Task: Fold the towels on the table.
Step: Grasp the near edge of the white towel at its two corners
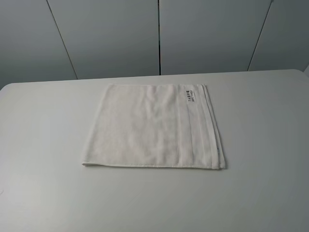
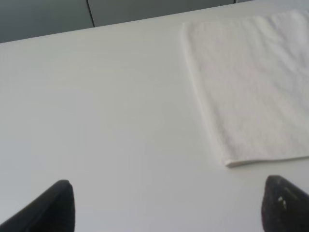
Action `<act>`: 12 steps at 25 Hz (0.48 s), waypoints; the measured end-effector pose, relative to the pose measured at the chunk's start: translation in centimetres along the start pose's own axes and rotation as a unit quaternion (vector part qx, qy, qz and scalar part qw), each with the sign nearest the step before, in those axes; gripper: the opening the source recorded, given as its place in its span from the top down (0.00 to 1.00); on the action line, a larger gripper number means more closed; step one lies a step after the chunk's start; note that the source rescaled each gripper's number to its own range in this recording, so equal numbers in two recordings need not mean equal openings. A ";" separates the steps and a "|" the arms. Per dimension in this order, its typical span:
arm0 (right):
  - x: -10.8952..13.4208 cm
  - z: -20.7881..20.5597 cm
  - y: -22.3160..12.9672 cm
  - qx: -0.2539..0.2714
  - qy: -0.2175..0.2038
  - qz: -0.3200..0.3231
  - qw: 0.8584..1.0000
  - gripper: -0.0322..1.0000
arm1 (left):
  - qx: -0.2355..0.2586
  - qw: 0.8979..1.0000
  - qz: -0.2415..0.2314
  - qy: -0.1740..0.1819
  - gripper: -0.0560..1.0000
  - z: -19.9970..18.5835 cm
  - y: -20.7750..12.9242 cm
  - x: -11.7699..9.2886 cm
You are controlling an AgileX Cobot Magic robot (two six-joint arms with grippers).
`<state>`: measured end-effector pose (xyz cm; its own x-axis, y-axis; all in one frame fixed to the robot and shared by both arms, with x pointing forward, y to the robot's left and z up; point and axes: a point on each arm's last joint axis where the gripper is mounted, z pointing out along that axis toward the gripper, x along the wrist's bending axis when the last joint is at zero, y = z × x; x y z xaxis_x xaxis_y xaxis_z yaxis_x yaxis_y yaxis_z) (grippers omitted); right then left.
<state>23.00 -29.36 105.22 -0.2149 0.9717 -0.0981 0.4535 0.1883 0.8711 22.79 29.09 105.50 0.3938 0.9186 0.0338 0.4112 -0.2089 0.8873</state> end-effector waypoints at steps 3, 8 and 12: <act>0.0 0.0 0.0 0.000 0.000 0.000 1.000 0.00 | 0.000 1.000 0.000 0.000 0.01 0.0 0.0 0.0; 0.0 0.0 0.0 0.000 0.000 0.000 1.000 0.00 | 0.000 1.000 0.000 0.000 0.01 0.0 0.0 0.0; 0.0 0.0 0.0 0.000 0.000 0.000 1.000 0.00 | 0.000 1.000 0.000 0.000 0.01 0.0 0.0 0.0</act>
<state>23.00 -29.36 105.22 -0.2149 0.9717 -0.0981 0.4535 0.1883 0.8711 22.79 29.09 105.50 0.3938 0.9186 0.0338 0.4112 -0.2089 0.8873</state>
